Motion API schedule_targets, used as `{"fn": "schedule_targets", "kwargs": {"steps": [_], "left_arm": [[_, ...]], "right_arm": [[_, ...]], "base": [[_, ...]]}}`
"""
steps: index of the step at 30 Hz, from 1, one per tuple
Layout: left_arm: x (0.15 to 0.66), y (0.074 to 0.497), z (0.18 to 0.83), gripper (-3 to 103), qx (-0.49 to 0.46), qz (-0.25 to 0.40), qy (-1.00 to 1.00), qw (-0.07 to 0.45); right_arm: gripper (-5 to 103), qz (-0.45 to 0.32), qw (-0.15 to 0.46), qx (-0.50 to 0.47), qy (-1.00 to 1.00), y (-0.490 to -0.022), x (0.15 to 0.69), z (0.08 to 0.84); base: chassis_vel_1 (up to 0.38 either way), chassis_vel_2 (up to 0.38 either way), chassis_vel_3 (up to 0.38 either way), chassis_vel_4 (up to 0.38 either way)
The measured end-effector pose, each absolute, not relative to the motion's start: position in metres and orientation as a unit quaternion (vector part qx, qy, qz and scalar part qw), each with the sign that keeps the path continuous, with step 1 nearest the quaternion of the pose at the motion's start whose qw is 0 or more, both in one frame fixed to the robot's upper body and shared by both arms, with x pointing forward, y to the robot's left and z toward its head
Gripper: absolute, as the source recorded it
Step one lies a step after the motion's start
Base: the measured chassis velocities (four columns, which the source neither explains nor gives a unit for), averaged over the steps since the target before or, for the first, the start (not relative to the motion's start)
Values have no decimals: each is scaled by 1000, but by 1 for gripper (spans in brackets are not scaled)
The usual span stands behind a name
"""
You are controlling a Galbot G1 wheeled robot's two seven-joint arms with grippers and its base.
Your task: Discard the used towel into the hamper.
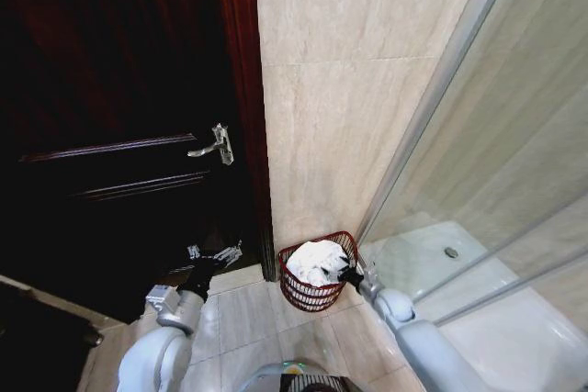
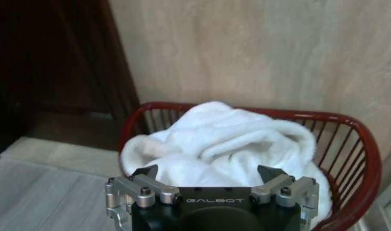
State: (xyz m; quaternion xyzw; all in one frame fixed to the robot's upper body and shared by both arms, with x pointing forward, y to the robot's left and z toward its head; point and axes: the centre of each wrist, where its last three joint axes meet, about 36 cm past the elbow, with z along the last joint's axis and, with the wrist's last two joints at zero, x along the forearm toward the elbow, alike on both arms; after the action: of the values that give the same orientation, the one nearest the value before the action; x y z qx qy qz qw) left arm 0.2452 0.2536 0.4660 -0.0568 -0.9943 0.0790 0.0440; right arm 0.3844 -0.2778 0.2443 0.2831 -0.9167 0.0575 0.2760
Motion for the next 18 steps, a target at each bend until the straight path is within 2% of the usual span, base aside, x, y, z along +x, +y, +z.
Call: {"fn": "schedule_targets", "kwargs": {"steps": [7, 18], "left_arm": [[245, 254, 466, 100, -57, 79, -994, 44], [245, 254, 466, 100, -57, 79, -994, 44]], "right_arm": [[100, 68, 292, 289, -909, -283, 379, 233], [100, 19, 345, 213, -914, -297, 452, 191]], "base": [[0, 0, 0, 0], [0, 0, 0, 0]]}}
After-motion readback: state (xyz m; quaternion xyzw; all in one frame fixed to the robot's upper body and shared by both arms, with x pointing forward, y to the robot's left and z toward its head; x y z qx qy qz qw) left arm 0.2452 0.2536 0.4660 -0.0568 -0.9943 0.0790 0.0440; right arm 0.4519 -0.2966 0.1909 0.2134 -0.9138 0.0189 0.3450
